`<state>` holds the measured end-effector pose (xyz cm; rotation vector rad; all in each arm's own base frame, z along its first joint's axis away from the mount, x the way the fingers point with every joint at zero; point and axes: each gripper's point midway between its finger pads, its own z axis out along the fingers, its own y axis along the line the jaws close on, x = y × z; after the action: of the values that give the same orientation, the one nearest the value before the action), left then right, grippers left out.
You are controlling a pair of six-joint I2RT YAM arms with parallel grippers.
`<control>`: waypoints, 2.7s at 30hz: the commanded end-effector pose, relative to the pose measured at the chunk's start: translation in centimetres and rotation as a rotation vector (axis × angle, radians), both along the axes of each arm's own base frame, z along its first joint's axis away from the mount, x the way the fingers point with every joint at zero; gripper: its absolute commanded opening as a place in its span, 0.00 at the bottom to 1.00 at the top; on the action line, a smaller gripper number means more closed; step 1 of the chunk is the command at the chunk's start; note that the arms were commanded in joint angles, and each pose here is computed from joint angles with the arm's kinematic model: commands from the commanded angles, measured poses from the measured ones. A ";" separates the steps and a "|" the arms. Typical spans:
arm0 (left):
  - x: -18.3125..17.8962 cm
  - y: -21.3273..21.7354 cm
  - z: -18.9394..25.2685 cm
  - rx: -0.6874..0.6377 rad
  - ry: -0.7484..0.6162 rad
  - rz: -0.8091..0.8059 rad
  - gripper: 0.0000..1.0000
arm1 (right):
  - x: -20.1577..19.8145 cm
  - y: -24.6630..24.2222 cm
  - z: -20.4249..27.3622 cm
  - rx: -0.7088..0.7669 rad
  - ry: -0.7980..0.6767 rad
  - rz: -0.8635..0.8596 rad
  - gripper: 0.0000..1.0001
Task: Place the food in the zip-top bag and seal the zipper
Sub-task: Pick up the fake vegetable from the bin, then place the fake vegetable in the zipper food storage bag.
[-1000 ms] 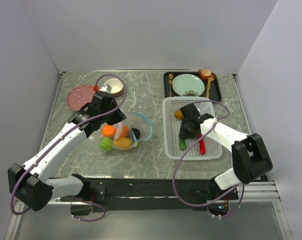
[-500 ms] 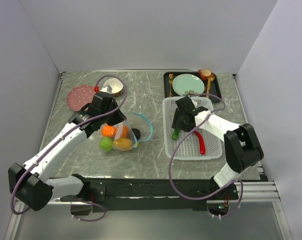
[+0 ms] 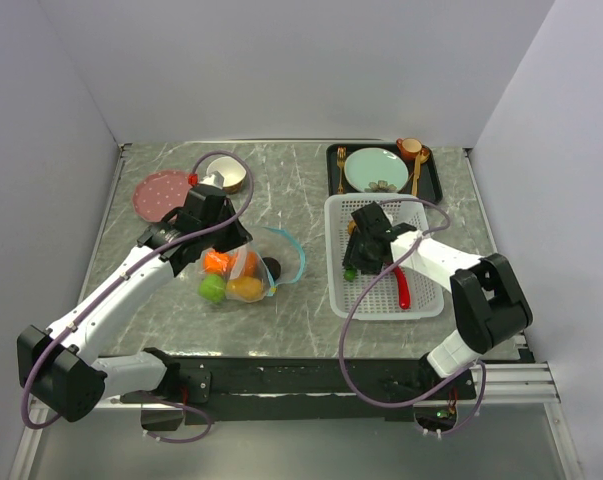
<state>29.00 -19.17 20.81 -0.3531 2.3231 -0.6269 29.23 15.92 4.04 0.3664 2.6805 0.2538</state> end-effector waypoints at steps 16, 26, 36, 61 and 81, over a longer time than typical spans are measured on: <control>0.4 -0.1 1.3 -0.006 -0.048 -0.012 0.01 | 0.3 0.5 4.9 0.033 -0.142 -0.009 0.16; 0.6 -0.4 1.4 -0.009 -0.050 -0.026 0.01 | -0.7 3.7 12.0 0.216 -0.279 0.210 0.15; 0.8 -0.8 1.4 -0.017 -0.047 -0.039 0.01 | -4.1 8.3 17.8 0.488 -0.338 0.514 0.16; 0.8 -0.7 1.1 -0.010 -0.040 -0.033 0.01 | -13.5 13.6 15.6 0.579 -0.137 1.051 0.23; -0.5 -1.2 0.9 -0.025 -0.062 -0.119 0.01 | -7.4 16.6 13.3 0.436 -0.092 1.039 0.20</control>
<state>28.70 -20.08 20.18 -0.2581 2.3506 -0.6635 20.21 31.77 15.99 -0.8950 2.4948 1.1670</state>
